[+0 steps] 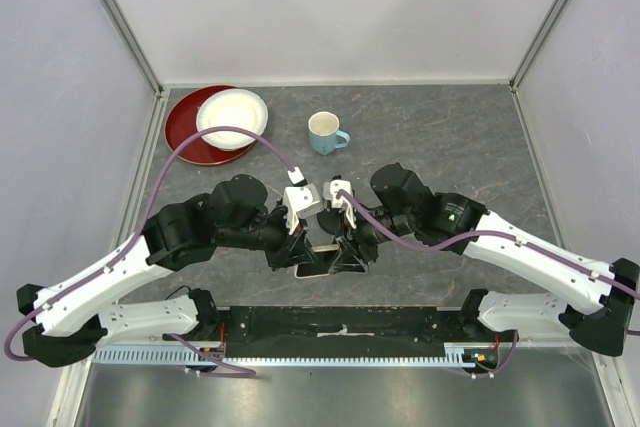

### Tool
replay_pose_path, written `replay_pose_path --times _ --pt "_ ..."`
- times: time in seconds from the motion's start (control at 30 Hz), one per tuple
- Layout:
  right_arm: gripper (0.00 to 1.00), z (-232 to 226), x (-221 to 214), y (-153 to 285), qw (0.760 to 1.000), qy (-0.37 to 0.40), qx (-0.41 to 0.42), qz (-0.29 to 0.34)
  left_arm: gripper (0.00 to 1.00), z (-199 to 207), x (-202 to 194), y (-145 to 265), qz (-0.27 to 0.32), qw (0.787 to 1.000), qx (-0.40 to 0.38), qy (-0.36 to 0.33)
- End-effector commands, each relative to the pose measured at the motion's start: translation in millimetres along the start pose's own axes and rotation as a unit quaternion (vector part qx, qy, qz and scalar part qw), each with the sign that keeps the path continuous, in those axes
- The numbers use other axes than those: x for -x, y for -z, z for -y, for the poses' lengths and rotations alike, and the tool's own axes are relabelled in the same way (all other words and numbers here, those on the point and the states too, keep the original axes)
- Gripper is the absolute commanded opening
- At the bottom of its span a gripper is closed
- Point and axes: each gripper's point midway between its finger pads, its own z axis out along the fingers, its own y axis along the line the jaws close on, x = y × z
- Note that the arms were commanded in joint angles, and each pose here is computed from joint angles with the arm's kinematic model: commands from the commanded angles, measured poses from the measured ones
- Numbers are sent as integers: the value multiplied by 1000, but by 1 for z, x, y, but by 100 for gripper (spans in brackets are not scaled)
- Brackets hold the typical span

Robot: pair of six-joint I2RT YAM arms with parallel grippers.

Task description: Place the phone on the phone stand

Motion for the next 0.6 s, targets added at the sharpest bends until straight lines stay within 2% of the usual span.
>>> replay_pose_path --times 0.0,0.07,0.1,0.17,0.27,0.3,0.47,0.5,0.57 --pt "47 -40 16 5 993 43 108 12 2 9 28 17 33 997 -19 -73" --pt "37 -44 16 4 992 39 121 14 2 10 31 14 31 996 -23 -75" --pt "28 -46 17 4 991 41 126 19 2 9 34 14 32 996 -21 -86" --pt "25 -52 18 5 989 34 139 25 2 8 38 12 35 995 -21 -93" --pt "13 -54 18 2 989 25 142 41 2 8 51 11 53 994 -17 -97" --pt "0 -54 24 1 988 25 139 55 2 7 54 10 57 994 -13 -95" --pt "0 -29 49 -1 987 -3 51 155 4 -15 84 17 117 989 61 -62" --pt "0 -20 55 0 984 -30 23 176 5 -19 90 20 130 987 71 -55" --pt "0 -15 67 9 973 -40 4 227 17 -24 102 25 158 983 84 -36"
